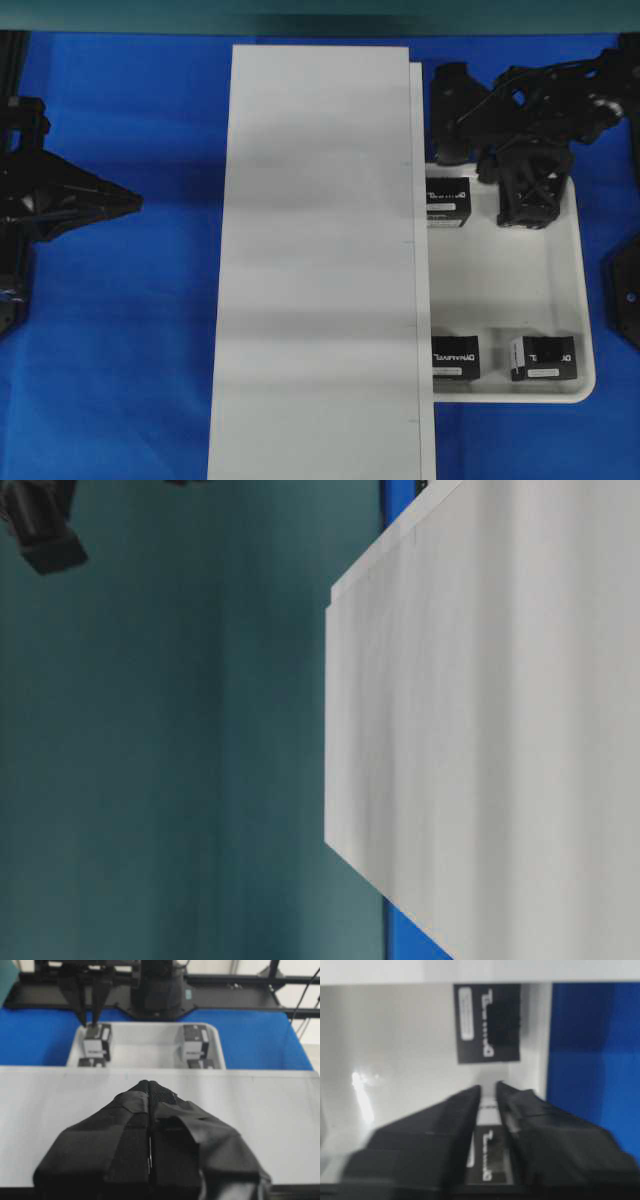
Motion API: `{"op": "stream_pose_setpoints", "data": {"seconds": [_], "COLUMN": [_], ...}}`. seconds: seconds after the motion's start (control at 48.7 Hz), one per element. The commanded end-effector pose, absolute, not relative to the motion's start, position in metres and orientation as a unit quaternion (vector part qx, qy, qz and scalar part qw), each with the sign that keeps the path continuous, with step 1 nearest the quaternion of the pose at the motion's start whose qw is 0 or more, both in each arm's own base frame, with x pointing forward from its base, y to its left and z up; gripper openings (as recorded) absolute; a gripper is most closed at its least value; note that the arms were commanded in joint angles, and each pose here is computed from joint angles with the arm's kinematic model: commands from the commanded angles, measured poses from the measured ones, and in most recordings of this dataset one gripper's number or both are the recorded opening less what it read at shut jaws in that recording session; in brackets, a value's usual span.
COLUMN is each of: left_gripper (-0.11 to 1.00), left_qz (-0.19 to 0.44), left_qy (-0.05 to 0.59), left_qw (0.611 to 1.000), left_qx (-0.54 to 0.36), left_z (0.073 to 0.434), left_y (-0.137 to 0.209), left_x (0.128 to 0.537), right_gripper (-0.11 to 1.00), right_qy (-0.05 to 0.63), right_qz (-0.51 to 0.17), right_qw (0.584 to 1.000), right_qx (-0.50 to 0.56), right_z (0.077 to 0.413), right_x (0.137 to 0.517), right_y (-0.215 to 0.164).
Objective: Place the box from the white plastic tray onto the white base.
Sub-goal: 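Lower the right gripper and close it on the upper-left black box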
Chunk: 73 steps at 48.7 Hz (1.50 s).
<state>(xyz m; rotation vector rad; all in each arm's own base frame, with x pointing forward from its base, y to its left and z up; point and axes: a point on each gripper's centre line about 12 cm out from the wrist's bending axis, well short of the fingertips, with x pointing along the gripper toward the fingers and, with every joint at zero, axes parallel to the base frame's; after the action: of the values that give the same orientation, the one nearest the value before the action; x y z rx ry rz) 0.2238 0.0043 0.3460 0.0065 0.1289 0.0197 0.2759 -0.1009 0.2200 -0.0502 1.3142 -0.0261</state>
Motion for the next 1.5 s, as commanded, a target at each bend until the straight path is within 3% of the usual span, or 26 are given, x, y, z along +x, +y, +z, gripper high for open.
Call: {"op": "stream_pose_setpoints", "data": {"seconds": [0.0,0.164,0.267,1.479], "left_gripper": [-0.07,-0.07,-0.07,-0.07], "left_qz": [0.011,0.010,0.008,-0.003], "left_qy": [0.051,0.052,0.052,0.066], "left_qw": [0.999,0.999,0.999,0.998], "left_qx": [0.004,0.004,0.004,0.003], "left_z": [0.357,0.357,0.357,0.351], "left_y": [0.005,0.004,0.004,-0.002], "left_x": [0.226,0.226,0.226,0.233], "right_gripper": [0.39,0.83,0.99,0.99], "right_qy": [0.610,0.624,0.630,0.632], "right_qz": [-0.009,-0.005,-0.005,-0.014], "right_qw": [0.791,0.781,0.777,0.775], "right_qx": [-0.029,-0.025,-0.019,-0.003], "right_z": [0.214,0.195,0.184,0.118], "right_x": [0.284,0.288,0.291,0.299], "right_y": [-0.103,-0.106,-0.108,-0.113]}}
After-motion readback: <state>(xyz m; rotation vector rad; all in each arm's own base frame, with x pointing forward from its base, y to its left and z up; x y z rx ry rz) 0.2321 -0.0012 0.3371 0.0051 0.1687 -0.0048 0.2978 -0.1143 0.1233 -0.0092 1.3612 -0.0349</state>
